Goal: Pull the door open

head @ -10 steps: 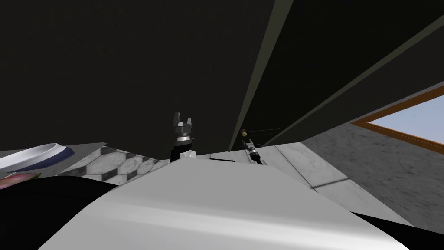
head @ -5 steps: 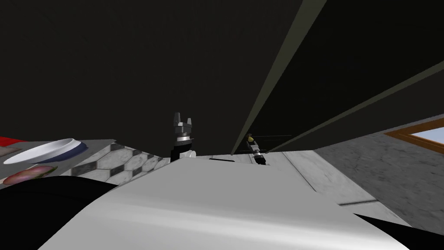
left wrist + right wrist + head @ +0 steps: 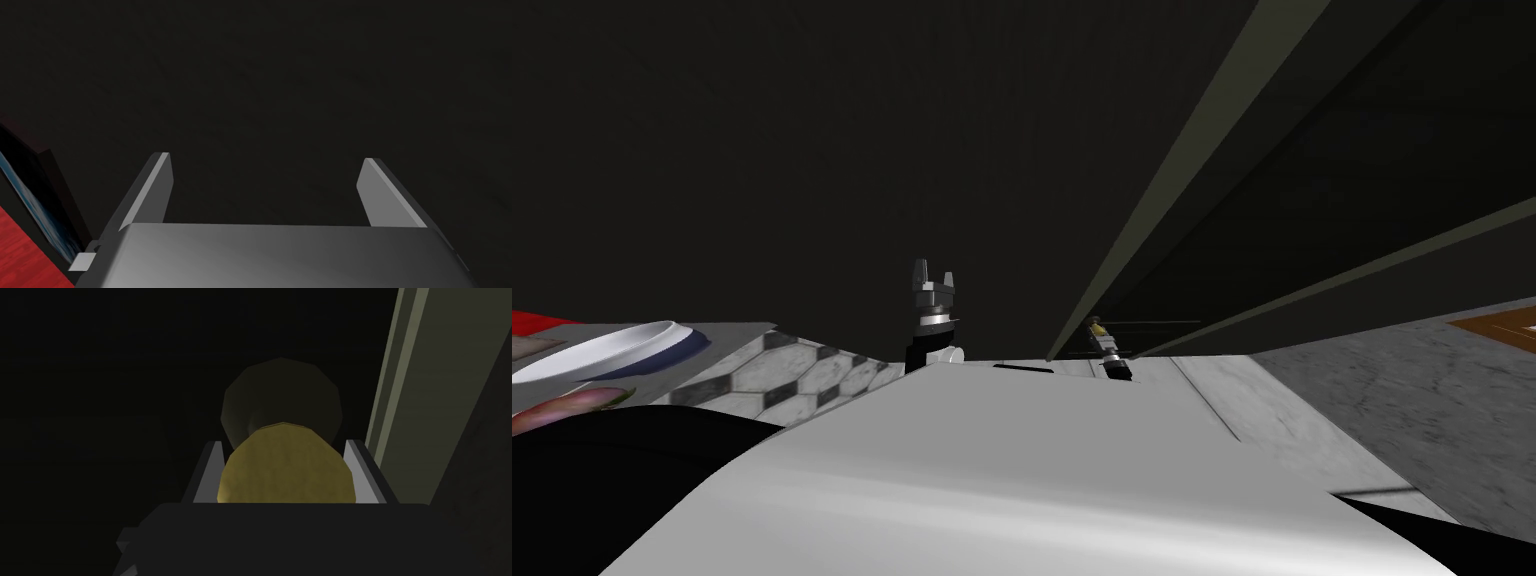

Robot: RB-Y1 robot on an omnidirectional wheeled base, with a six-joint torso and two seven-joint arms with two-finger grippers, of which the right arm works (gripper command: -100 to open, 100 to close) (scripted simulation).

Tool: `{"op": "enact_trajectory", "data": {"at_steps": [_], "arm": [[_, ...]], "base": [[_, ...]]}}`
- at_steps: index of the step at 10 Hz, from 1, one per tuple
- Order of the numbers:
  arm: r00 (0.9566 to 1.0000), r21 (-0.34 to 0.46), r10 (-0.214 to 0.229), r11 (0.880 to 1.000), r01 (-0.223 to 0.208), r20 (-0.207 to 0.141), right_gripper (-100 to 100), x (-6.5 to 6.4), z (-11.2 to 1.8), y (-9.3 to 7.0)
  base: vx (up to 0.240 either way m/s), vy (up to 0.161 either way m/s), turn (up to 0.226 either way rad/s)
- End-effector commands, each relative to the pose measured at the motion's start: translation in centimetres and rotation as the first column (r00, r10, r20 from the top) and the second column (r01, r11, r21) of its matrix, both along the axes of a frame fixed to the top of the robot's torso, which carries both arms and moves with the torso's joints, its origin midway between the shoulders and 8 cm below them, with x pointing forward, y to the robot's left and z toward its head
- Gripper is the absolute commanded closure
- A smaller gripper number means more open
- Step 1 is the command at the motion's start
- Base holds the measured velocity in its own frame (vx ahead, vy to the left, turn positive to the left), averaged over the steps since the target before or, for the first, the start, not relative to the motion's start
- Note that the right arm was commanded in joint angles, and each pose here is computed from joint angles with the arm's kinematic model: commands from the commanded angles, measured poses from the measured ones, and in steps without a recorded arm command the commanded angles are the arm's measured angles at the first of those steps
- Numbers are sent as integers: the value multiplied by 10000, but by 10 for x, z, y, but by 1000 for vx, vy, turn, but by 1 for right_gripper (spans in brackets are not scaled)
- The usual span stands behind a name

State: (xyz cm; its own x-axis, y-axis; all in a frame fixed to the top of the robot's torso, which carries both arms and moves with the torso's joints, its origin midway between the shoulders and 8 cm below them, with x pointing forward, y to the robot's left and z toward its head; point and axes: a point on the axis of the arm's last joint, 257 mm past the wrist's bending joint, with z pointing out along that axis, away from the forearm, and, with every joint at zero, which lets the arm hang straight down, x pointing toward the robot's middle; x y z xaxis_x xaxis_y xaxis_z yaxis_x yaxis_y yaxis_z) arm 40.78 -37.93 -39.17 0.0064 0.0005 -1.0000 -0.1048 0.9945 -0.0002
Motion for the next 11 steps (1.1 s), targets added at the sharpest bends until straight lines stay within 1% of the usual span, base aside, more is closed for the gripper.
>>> {"op": "enact_trajectory", "data": {"at_steps": [1, 4, 5, 6, 7, 9, 11], "arm": [[10000, 19, 16, 10000, -16, -44, 100, -1, -2, 2], [10000, 19, 16, 10000, -16, -44, 100, -1, -2, 2], [10000, 345, -51, 9994, 53, -74, 100, -1, -2, -1], [9999, 489, -71, 9988, 75, -81, 100, -1, -1, -1], [9999, 902, -130, 9958, 138, -100, 100, 0, -1, -2], [9997, 1485, -208, 9887, 225, -128, 100, 0, 0, -4], [9995, 2093, -288, 9773, 314, -157, 100, 1, 1, -6]], "base": [[-20, -4, 14], [-7, -1, -1], [-15, -12, 47], [-25, -15, 58], [-35, -25, 69], [-46, -29, 78], [-42, -24, 68]]}}
